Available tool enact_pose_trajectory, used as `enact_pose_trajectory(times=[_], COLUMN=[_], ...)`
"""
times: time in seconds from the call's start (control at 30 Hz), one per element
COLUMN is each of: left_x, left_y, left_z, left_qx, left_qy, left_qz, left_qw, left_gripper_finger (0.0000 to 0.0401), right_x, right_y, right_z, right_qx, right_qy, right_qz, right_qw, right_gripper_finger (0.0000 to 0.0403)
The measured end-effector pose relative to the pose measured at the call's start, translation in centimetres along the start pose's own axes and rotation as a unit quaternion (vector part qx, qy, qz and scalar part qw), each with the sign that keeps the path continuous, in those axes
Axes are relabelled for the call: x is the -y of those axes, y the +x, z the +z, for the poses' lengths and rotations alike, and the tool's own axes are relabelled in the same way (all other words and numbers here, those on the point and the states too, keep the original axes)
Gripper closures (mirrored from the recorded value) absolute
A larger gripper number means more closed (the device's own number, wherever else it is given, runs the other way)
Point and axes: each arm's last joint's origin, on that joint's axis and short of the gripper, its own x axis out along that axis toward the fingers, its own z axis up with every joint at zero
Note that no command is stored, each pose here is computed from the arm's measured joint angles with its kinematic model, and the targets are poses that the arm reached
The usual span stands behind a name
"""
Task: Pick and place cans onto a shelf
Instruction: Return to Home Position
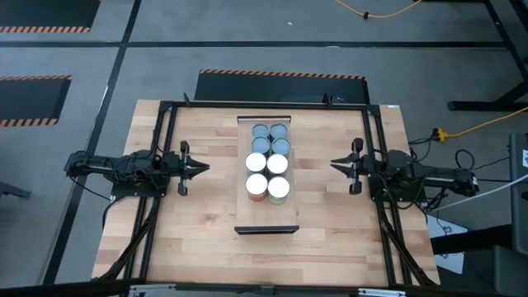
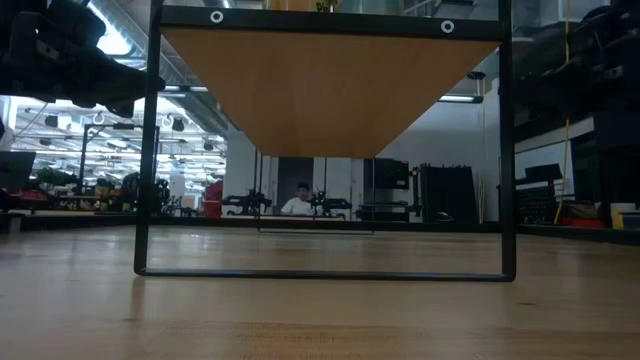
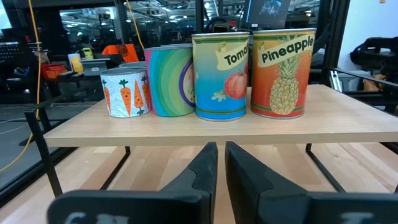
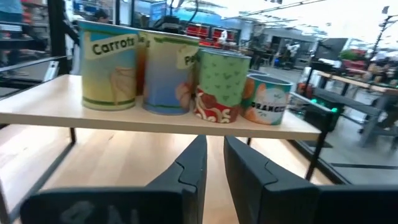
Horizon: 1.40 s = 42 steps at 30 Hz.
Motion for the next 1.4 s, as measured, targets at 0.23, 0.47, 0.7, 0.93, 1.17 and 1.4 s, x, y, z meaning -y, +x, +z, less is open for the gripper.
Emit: enact_pose_trajectory(times=[0.23, 0.47, 0.7, 0.93, 1.17, 1.4], left_x=[0.0, 0.0, 0.0, 0.0, 0.0, 0.0], left_y=[0.0, 0.0, 0.0, 0.0, 0.0, 0.0], left_z=[0.0, 0.0, 0.0, 0.0, 0.0, 0.0], left_qx=[0.0, 0.0, 0.0, 0.0, 0.0, 0.0], left_qy=[0.0, 0.0, 0.0, 0.0, 0.0, 0.0], left_qz=[0.0, 0.0, 0.0, 0.0, 0.0, 0.0], left_qw=[1.0, 1.0, 1.0, 1.0, 1.0, 1.0], left_gripper_finger=[0.0388, 0.0398, 0.0396, 0.038, 0.037, 0.0376], right_x=[0.16, 0.22, 0.22, 0.22, 0.22, 0.22], right_y=[0.0, 0.0, 0.0, 0.0, 0.01, 0.01], right_z=[-0.13, -0.14, -0.13, -0.13, -0.13, -0.13], right_qx=[-0.004, -0.004, -0.004, -0.004, -0.003, -0.003], right_qy=[0.0, 0.002, 0.001, 0.001, 0.001, 0.001], right_qz=[0.014, 0.011, 0.011, 0.011, 0.011, 0.011], right_qw=[1.0, 1.0, 1.0, 1.0, 1.0, 1.0], right_gripper_finger=[0.0342, 0.0342, 0.0342, 0.0342, 0.0342, 0.0342])
